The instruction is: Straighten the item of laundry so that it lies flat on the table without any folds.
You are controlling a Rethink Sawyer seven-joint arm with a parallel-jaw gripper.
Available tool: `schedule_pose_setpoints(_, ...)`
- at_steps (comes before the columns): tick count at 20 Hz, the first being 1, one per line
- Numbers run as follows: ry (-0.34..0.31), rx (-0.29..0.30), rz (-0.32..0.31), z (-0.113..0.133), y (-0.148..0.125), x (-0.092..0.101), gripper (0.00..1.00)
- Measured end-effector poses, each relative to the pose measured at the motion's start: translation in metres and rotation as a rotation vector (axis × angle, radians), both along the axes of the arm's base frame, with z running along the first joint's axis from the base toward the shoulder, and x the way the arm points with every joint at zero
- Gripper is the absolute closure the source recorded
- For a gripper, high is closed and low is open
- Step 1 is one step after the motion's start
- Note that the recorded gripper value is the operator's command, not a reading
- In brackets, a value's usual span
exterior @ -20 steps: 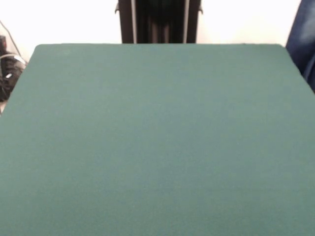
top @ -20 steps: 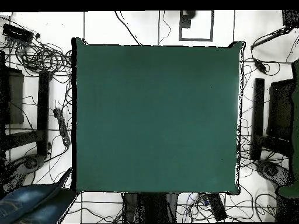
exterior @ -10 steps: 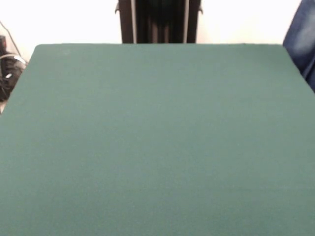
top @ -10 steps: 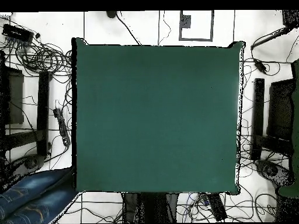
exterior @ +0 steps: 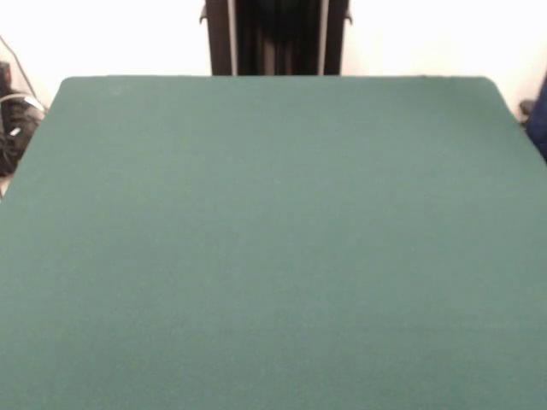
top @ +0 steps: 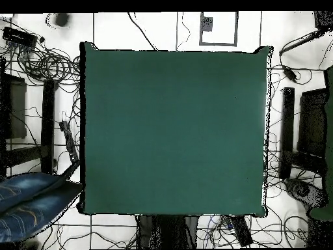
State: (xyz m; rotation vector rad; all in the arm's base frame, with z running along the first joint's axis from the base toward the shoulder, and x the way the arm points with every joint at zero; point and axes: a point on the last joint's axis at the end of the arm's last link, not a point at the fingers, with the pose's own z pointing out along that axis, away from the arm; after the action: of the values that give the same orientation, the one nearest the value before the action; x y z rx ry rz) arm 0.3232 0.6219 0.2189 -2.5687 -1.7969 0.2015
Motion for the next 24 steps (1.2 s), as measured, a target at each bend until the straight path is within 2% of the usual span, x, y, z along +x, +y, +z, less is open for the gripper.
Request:
schedule_pose_setpoints(6,-0.022,0.005,0.038,-0.007,0.025,0.016,1.00)
schedule_pose_setpoints(11,-0.017,-0.001,0.043,-0.014,0.023,0.022,1.00)
schedule_pose_setpoints(16,-0.005,-0.005,0.011,-0.022,-0.012,0.055,1.00)
schedule_pose_setpoints(18,-0.014,-0.004,0.006,-0.026,-0.040,0.079,1.00)
schedule_pose_setpoints(21,-0.023,-0.008,0.016,-0.029,-0.067,0.099,1.00)
schedule_pose_setpoints(24,-0.034,-0.010,0.046,-0.033,-0.105,0.122,1.00)
